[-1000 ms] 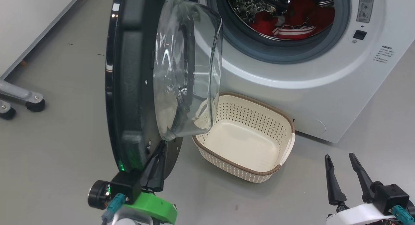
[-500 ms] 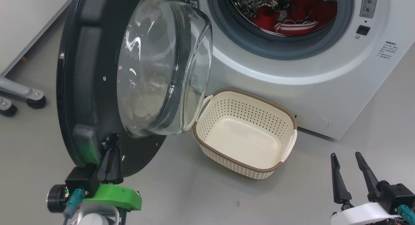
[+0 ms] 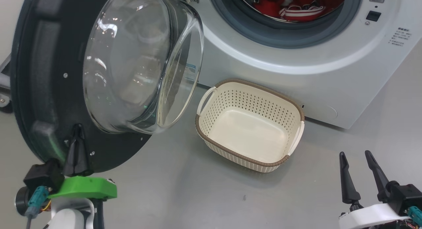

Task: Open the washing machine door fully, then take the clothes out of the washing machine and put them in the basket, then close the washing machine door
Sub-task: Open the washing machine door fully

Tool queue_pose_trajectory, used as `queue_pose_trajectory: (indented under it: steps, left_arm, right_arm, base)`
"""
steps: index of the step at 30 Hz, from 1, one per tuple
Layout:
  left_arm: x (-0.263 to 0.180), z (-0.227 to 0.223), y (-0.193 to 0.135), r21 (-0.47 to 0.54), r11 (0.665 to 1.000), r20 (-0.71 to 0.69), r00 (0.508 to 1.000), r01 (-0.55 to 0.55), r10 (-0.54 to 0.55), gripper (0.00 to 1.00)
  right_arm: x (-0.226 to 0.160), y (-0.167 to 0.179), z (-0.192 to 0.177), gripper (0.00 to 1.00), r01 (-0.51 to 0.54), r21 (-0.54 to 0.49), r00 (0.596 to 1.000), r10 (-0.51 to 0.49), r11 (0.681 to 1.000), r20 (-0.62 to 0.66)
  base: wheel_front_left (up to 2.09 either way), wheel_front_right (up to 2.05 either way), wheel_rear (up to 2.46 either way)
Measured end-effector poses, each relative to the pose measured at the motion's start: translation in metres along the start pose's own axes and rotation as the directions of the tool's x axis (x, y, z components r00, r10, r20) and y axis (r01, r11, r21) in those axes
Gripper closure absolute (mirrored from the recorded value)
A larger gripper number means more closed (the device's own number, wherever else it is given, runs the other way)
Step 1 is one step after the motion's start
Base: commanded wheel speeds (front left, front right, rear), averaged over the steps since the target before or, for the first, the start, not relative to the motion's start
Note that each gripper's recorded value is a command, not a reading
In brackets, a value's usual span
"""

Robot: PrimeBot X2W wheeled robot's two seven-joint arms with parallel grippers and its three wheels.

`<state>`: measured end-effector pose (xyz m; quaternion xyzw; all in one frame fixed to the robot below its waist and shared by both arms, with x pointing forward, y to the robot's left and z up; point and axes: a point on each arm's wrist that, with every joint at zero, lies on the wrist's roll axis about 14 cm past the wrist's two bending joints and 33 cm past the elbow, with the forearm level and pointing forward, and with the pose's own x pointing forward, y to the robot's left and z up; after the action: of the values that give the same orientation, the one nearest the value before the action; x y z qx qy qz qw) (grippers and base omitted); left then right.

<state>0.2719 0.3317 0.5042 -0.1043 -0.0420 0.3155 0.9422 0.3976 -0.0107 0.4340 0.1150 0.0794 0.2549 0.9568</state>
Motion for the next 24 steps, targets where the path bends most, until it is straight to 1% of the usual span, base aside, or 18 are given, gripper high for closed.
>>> queue_pose_trajectory:
  steps: [11, 17, 24]
  left_arm:
    - [0.026, 0.012, 0.021, -0.011, 0.995, 0.039, 0.995, -0.096, 0.096, 1.0]
    - [0.039, 0.01, 0.034, -0.002, 0.988, 0.038, 0.988, -0.152, 0.152, 1.0]
    - [0.049, 0.004, 0.042, 0.006, 0.982, 0.026, 0.982, -0.19, 0.189, 1.0]
  right_arm:
    - [0.014, -0.015, -0.007, 0.0, 0.004, -0.007, 1.0, -0.004, 1.0, -0.008]
    - [0.021, -0.025, -0.013, 0.0, 0.011, -0.005, 1.0, -0.012, 1.0, -0.013]
    - [0.025, -0.034, -0.015, 0.0, 0.026, -0.006, 1.0, -0.026, 1.0, -0.015]
  base:
    - [0.0, 0.0, 0.0]
    - [0.0, 0.0, 0.0]
    - [0.0, 0.0, 0.0]
